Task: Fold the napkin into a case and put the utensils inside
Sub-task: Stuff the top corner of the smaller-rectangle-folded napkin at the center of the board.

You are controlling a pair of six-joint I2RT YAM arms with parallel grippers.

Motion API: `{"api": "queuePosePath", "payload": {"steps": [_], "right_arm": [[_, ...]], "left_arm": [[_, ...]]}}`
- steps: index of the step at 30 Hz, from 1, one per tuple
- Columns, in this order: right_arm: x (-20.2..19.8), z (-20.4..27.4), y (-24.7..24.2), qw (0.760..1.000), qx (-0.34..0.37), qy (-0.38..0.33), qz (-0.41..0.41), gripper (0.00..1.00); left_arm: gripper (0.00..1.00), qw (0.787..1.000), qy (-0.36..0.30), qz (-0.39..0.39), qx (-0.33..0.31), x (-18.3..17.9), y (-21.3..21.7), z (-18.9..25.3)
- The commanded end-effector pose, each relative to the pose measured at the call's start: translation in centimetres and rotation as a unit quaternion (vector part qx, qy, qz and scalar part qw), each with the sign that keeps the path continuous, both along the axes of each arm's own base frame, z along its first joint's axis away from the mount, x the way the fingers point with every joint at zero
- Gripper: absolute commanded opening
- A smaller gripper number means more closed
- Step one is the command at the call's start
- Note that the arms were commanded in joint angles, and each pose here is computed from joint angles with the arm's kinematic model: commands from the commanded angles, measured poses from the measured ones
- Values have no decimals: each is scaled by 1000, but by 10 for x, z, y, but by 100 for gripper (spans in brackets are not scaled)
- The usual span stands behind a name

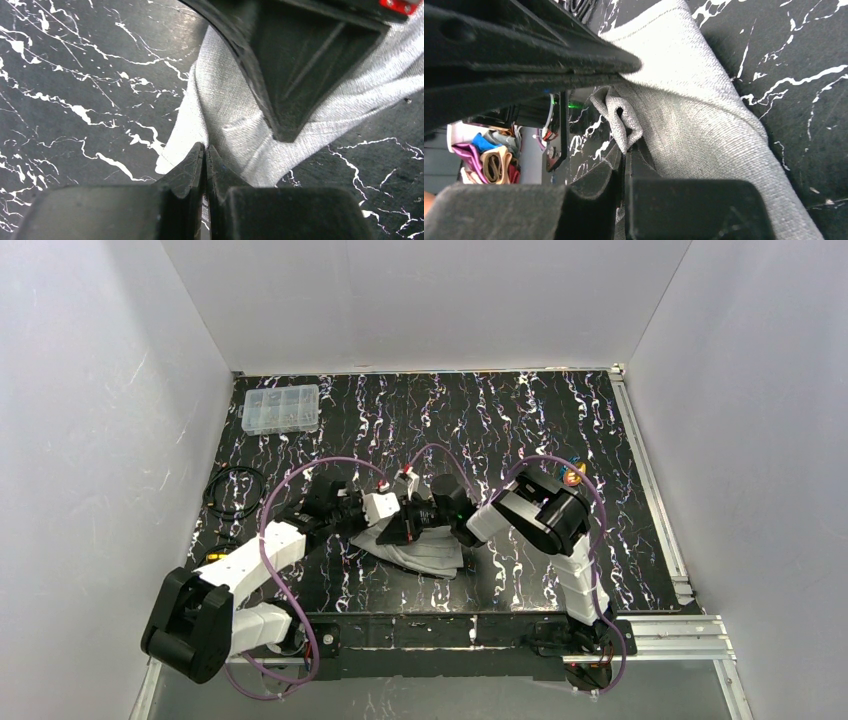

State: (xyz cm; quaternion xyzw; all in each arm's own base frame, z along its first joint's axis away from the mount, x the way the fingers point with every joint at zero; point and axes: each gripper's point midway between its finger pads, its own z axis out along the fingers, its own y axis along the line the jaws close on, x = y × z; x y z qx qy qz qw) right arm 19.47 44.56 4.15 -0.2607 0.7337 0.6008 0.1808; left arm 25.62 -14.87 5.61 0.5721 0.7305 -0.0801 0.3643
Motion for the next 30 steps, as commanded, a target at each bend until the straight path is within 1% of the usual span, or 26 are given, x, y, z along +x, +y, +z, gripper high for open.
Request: {"api": "queuePosePath", "payload": {"steps": [1,4,9,20,24,30], "right_arm": [[13,19,2,1000,14,19,4,2],[17,12,2,999,-16,48,17,2],[13,6,3,993,-35,101,45,2],[10,-23,-3,986,-94,130,52,2],[10,-24,-2,983,-103,139,52,2],[15,-26,-1,979,-128,150,42,1]], "left_arm": [[0,1000,-10,-28,-10,-8,-4,1],[0,999,-15,-29,-9,-7,-4,1],[0,999,-18,-20,-18,-3,-6,4],[0,999,-23,4,-25,5,-6,11],[0,999,-20,-11,-27,-1,-8,10],[0,998,-32,-33,-34,-6,-10,12]]}}
